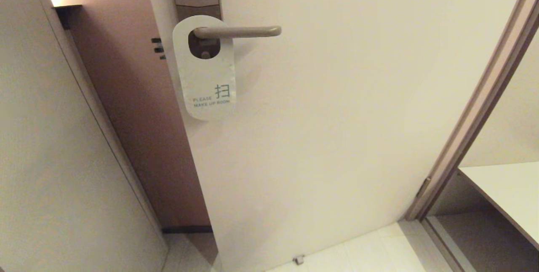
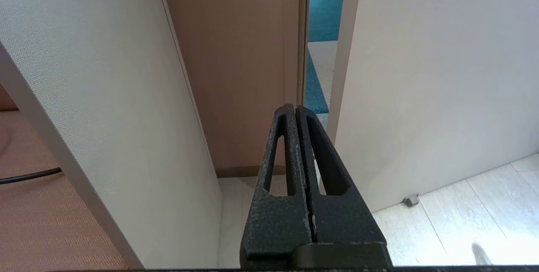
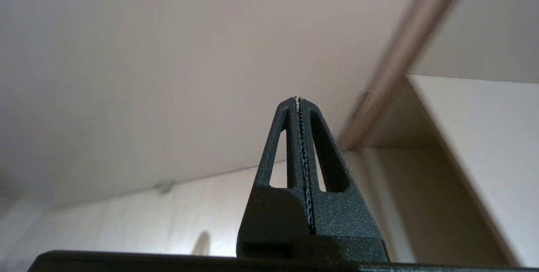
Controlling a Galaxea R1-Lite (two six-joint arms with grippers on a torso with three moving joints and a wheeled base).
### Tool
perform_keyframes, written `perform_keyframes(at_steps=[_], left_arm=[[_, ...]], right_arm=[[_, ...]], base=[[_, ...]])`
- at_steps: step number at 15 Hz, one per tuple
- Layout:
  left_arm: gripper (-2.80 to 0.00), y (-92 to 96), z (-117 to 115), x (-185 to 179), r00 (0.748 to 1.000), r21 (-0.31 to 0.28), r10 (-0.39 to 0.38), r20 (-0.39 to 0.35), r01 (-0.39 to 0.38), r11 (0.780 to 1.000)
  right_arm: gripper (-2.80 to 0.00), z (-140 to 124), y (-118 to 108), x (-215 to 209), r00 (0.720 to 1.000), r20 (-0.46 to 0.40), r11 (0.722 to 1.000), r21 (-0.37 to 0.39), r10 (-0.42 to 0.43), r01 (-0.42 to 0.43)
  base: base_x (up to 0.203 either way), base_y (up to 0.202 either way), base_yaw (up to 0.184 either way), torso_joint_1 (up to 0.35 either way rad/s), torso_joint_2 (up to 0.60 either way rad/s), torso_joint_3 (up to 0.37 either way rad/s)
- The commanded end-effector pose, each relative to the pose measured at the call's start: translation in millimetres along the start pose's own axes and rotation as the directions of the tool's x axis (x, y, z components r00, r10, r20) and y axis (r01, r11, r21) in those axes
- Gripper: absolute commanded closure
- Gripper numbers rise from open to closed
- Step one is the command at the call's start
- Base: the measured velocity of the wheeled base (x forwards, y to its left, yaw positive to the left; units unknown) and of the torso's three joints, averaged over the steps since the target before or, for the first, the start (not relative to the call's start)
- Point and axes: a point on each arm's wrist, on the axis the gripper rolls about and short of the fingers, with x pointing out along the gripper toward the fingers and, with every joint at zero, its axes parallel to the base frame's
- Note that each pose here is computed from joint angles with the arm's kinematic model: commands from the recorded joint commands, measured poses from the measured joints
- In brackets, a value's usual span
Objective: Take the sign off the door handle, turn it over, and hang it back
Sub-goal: Take down the sign
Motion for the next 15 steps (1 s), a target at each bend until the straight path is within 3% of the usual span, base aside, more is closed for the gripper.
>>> perform_keyframes(at_steps=[1, 4, 10, 15], left_arm=[[0.00, 0.0, 0, 0, 1.000, 0.000, 0.000, 0.000, 0.000, 1.000], [0.00, 0.0, 0, 0, 1.000, 0.000, 0.000, -0.001, 0.000, 1.000], [0.00, 0.0, 0, 0, 1.000, 0.000, 0.000, -0.002, 0.000, 1.000], [0.00, 0.0, 0, 0, 1.000, 0.000, 0.000, 0.000, 0.000, 1.000]], right_arm=[[0.00, -12, 1, -13, 0.998, 0.056, 1.000, 0.005, 0.029, -0.029], [0.00, -31, 3, -23, 0.999, 0.017, 0.999, 0.008, 0.051, -0.051], [0.00, -38, 4, -35, 0.987, 0.155, 0.999, 0.021, 0.039, -0.043], [0.00, -38, 4, -35, 0.987, 0.153, 0.999, 0.022, 0.039, -0.043]], base=[[0.000, 0.000, 0.000, 0.000, 0.00, 0.000], [0.000, 0.000, 0.000, 0.000, 0.00, 0.000], [0.000, 0.000, 0.000, 0.000, 0.00, 0.000], [0.000, 0.000, 0.000, 0.000, 0.00, 0.000]])
